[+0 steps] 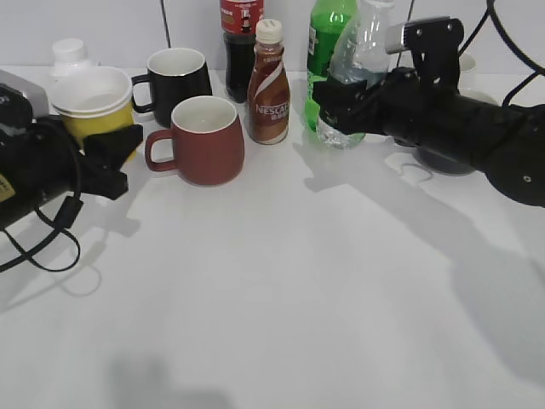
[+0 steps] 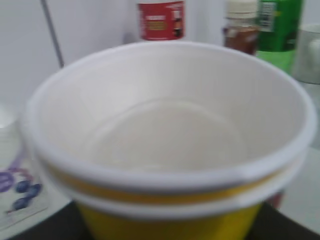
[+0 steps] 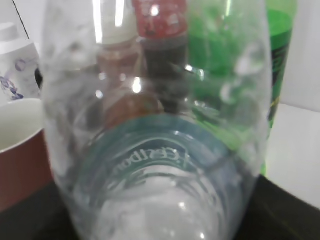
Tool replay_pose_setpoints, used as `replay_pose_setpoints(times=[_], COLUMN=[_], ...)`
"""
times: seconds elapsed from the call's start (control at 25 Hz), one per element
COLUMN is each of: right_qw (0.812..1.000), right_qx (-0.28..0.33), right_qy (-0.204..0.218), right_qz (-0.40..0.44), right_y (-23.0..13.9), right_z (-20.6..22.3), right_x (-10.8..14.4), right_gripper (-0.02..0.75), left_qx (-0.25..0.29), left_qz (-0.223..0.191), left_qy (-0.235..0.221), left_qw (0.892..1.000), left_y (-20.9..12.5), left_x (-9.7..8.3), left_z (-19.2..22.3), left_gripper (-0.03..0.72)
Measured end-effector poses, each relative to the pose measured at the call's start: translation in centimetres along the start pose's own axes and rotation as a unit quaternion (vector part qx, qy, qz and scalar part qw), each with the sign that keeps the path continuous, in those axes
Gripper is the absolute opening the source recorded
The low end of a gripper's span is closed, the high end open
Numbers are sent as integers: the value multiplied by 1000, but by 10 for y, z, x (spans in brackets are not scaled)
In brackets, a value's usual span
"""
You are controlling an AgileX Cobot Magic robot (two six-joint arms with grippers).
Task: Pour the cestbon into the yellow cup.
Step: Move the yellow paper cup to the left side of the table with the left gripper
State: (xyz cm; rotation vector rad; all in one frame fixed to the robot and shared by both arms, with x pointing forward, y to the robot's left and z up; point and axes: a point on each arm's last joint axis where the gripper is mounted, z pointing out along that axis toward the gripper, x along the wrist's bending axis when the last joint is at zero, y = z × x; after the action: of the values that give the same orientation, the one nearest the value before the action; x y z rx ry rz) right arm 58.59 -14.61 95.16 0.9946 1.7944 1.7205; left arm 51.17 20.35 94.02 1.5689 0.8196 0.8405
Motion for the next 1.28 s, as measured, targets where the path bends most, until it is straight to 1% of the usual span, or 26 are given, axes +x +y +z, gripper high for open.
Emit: replay_pose_setpoints(times=[0.16,0.28,0.44,0.8,1.0,1.28], right_qw=[1000,1000,1000,999,999,999], right_qx=[10,12,16,16,16,17], right_qy=[-8,-13,-14,-14,-14,-15], right_qz=[-11,-16,-22,-25,-28,-33], right_y=[-3,-3,-4,-4,-4,-4], right_z=[0,0,0,0,0,0], right_x=[-2,-3,-3,-3,-3,-3], right_gripper=[469,469,469,469,469,469], left_qx=[0,7,3,23,24,31], left_qz=[-2,-4,-14,-26,-28,-37], left_qy=[36,56,76,87,93,116], left_qw=[999,998,997,996,995,992], left_y=[0,-6,-15,-43,-49,-57], left_x=[7,10,13,17,20,28], left_z=[0,1,4,20,31,38], left_gripper=[370,370,370,370,370,370])
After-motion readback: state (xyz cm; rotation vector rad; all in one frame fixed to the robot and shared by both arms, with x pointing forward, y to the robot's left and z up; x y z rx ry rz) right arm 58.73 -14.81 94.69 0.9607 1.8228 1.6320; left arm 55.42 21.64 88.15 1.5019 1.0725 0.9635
